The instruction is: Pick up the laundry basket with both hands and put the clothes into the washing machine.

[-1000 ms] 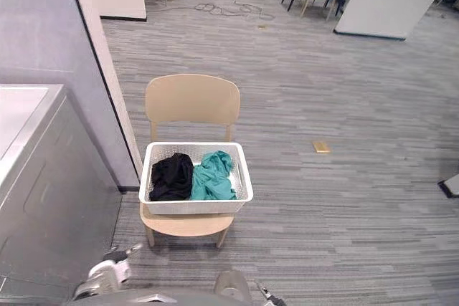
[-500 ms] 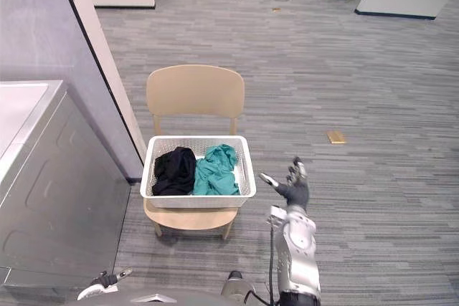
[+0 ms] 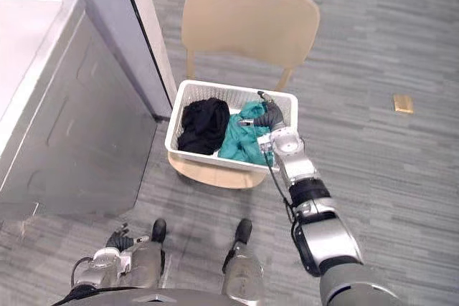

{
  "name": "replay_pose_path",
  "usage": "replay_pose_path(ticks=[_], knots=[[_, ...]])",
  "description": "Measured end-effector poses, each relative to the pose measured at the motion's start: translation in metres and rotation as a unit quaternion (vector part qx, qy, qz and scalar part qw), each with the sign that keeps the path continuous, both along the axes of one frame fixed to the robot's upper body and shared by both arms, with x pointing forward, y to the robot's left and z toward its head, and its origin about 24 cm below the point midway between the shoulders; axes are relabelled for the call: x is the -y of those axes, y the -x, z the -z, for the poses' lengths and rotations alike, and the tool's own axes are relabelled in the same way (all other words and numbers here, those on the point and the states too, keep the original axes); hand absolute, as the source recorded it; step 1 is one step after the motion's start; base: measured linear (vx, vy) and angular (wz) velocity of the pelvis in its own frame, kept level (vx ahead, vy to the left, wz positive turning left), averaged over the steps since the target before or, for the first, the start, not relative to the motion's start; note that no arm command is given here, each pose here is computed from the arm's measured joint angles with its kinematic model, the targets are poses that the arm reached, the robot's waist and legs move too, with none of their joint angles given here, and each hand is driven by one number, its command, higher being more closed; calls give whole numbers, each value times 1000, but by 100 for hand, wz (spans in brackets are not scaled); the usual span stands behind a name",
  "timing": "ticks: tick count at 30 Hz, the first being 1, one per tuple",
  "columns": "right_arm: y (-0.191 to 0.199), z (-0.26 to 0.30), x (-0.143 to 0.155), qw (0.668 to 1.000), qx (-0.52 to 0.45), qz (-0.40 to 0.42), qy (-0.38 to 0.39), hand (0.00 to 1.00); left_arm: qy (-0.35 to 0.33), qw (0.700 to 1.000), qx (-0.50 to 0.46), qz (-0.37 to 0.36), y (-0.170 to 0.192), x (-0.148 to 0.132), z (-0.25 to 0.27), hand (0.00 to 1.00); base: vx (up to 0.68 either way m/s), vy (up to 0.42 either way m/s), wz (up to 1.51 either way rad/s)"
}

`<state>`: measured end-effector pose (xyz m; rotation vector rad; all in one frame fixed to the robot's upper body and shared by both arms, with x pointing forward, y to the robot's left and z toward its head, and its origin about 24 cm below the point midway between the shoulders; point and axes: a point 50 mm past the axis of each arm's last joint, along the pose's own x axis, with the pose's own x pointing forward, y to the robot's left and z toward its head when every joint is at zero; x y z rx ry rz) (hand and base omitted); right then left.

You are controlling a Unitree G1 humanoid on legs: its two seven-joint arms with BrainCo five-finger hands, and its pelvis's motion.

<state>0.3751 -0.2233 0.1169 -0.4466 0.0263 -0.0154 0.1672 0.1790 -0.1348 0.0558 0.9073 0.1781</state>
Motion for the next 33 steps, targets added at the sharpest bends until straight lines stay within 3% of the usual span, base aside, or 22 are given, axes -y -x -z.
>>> replay_pose_path(ticks=[9,18,33], knots=[[-13,-25,3,999,6,12,39,0,-38,999,1,-24,-6,-24,-4,0,-76,-9,-7],[-27,-43,-23,999,24,-11,29,0,-34,999,-4,-39,-4,-23,-3,0,-25,3,5],[-41,-82,-27,998,62,19,17,0,-40,998,-3,-46,-6,-24,-4,0,-7,4,11]])
